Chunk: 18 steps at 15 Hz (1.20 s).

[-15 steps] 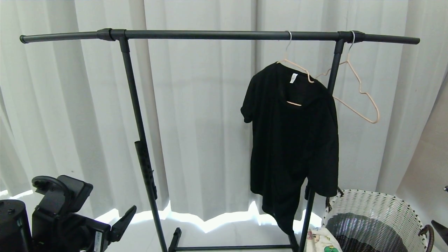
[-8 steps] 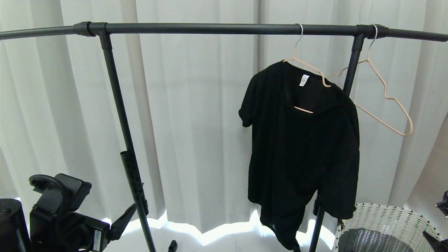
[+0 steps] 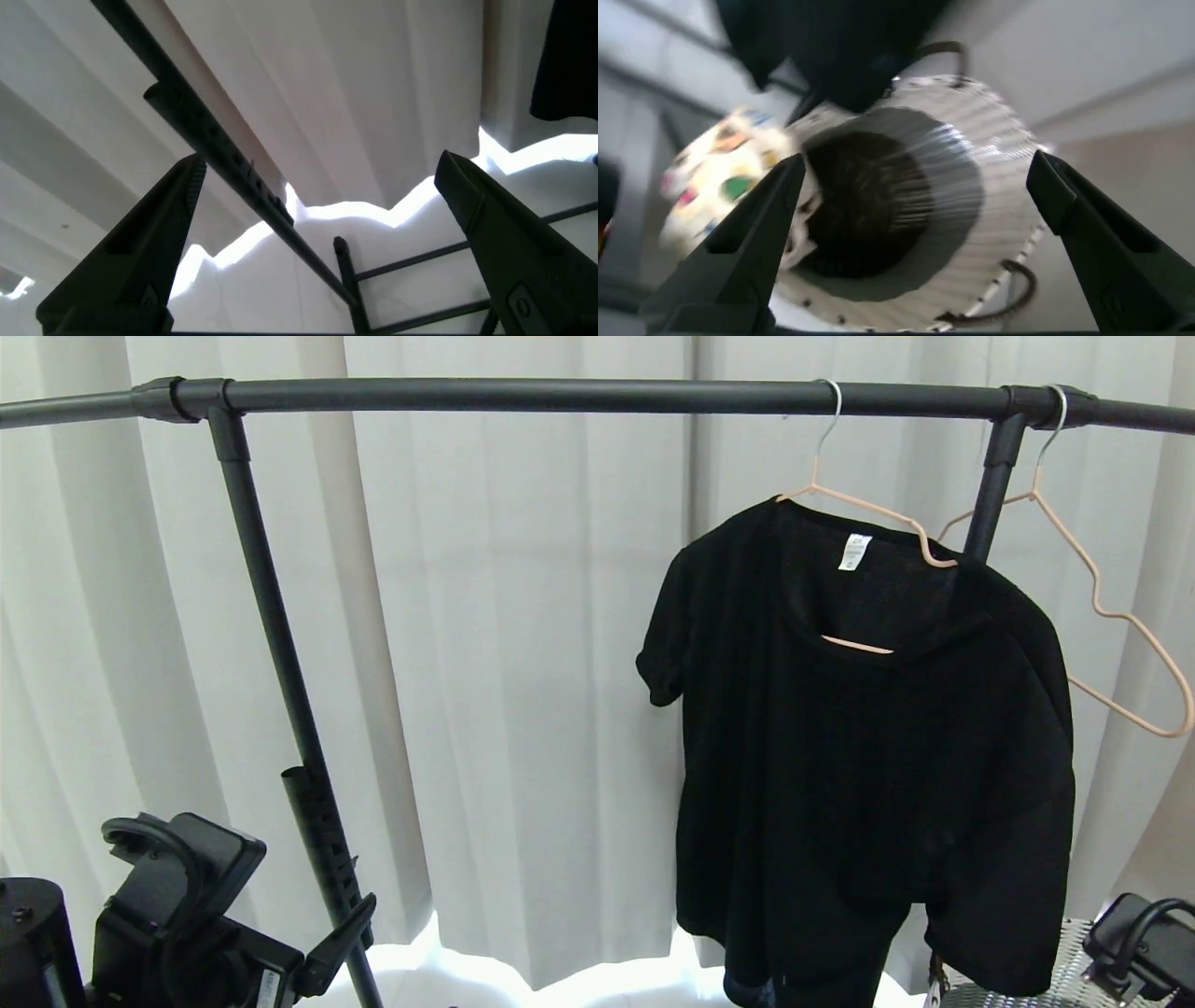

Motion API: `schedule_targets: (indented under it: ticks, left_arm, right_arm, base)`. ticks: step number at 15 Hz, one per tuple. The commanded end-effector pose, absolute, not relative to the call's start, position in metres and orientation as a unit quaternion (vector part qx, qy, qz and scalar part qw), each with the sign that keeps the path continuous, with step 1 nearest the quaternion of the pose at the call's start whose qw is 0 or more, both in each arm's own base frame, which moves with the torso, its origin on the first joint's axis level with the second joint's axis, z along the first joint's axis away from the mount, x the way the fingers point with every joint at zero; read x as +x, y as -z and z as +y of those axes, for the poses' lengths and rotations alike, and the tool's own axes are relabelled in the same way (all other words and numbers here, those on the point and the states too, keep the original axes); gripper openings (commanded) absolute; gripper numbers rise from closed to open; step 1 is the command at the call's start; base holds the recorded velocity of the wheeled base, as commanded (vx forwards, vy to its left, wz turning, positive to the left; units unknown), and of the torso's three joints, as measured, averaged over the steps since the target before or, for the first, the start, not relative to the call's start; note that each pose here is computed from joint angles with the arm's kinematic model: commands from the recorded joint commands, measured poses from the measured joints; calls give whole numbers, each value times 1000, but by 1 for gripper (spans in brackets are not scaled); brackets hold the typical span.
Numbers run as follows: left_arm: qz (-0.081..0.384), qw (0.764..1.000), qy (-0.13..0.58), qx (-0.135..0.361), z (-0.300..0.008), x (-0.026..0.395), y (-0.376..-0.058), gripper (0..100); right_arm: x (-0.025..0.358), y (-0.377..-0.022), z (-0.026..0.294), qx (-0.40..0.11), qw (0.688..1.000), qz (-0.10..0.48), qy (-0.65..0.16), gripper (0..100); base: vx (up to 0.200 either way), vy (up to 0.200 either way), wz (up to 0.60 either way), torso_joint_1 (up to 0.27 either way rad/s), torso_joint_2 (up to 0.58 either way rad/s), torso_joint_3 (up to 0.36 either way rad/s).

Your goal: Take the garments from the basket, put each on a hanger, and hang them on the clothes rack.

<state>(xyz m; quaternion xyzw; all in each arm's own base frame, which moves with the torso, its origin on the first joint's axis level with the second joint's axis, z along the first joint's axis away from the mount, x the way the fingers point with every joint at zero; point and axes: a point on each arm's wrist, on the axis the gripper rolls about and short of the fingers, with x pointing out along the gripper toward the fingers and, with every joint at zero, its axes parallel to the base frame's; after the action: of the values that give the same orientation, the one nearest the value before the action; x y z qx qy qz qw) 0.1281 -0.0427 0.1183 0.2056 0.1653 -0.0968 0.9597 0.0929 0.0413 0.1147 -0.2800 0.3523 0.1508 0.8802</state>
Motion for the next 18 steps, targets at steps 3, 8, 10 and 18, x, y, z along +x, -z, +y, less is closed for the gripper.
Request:
schedule_targets:
  ticks: [3,8,10,18]
  left_arm:
    - [157,961,104,204,-46,129,-121,100]
    - [154,962,104,202,-47,132,-124,100]
    - [152,962,105,201,-47,132,-125,100]
    - [159,963,104,192,-48,134,-123,100]
  right_arm:
    - [104,-86,67,-318,808,431,-244,100]
    - [140,-54,110,-343,765,464,-286,100]
    - [150,-40,124,-355,746,481,-293,100]
    - [167,6,144,-322,733,566,-196,100]
  base:
    - [0,0,0,0,0,0]
    - [0,0,0,0,0,0]
    - [0,0,0,0,0,0]
    - [0,0,0,0,0,0]
